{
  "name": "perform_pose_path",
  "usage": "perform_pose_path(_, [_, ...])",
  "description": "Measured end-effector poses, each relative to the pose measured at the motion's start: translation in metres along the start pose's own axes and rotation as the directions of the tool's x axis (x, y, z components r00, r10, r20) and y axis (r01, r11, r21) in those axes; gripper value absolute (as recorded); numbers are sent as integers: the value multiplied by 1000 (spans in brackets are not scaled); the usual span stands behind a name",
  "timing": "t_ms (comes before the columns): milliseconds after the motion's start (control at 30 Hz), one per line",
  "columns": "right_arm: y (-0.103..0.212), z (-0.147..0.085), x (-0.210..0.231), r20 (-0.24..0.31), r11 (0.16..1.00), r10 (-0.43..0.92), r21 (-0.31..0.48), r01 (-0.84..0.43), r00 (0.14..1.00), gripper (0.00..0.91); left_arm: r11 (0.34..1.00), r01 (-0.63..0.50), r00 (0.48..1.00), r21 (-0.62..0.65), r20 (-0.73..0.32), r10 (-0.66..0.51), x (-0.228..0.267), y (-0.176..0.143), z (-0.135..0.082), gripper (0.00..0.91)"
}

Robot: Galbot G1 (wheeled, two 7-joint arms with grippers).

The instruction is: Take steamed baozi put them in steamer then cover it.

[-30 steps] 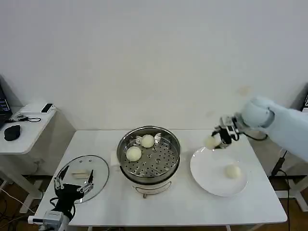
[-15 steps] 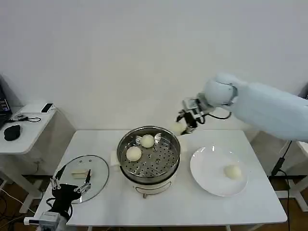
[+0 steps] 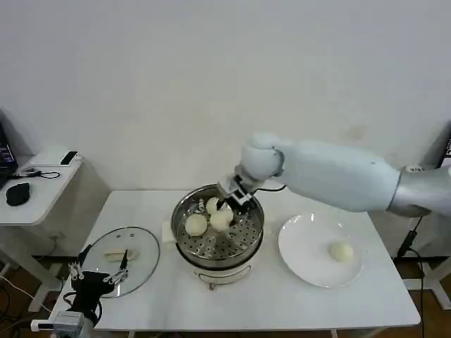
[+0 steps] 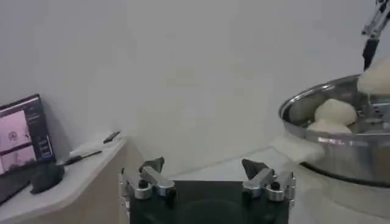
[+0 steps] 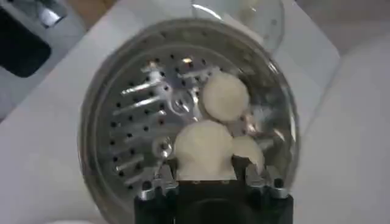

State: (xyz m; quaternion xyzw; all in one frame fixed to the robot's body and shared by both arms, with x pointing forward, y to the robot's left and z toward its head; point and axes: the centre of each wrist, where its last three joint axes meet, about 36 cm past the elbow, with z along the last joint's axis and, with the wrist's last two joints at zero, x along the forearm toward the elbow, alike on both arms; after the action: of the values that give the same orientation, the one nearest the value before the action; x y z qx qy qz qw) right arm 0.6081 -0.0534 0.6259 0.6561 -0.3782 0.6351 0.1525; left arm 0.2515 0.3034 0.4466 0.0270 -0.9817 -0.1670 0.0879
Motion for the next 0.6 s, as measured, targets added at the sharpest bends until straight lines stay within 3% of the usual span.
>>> perform_pose_path(500, [5,-15,-30,17,987,-78,146,74,997,625,1000,5,1000,3,2,-5,-1,2,0,907])
perform_pose_path(600, [7,-14,-32,17,984,-86,157,83,996,665,1000,6,1000,3,1,-6,-1,2,1,907])
